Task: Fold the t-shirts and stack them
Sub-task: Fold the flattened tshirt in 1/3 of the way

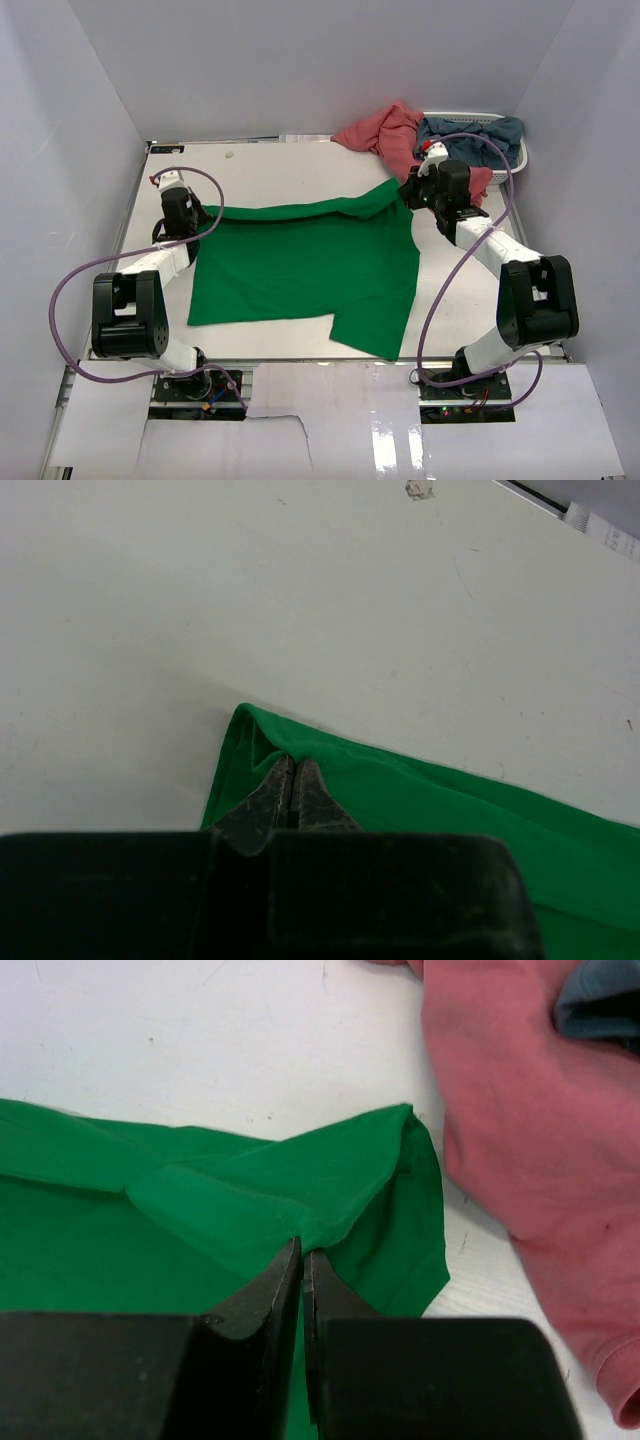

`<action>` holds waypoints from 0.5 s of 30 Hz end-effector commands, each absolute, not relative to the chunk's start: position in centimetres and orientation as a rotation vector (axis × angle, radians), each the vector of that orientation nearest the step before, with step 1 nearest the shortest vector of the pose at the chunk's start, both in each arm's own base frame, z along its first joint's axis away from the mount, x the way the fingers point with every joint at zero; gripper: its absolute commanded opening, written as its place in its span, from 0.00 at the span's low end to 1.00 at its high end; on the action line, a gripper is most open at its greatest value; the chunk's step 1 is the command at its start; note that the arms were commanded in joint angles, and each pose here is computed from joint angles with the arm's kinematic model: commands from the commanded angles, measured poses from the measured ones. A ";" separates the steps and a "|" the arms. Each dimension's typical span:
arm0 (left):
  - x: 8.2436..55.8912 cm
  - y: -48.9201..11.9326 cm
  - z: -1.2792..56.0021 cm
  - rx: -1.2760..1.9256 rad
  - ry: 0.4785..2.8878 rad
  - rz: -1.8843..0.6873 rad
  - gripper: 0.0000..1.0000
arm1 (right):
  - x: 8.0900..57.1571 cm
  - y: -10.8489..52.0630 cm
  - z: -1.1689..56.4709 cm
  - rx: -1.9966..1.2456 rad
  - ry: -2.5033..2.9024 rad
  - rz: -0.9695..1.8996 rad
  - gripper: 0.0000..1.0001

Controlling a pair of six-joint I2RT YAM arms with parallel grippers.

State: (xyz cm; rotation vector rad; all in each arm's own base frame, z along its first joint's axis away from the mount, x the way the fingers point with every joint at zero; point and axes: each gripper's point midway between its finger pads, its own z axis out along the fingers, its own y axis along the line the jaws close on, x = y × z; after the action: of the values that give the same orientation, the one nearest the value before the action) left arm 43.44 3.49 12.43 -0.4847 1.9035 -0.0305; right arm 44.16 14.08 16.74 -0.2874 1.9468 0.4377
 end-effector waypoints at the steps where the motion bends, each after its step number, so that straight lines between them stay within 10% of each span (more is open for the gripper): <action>1: 42.7 3.3 13.6 -0.487 1.881 -0.050 0.00 | 43.6 13.9 17.5 -0.263 1.923 0.442 0.08; 15: 40.2 4.1 10.0 -0.596 2.018 0.031 0.00 | 39.6 14.0 12.0 -0.259 2.054 0.420 0.08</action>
State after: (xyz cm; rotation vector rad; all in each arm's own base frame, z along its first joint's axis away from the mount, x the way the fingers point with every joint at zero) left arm 41.18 3.59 9.33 -0.5373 2.0147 0.0004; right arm 39.45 14.09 10.42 -0.2759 2.1020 0.4376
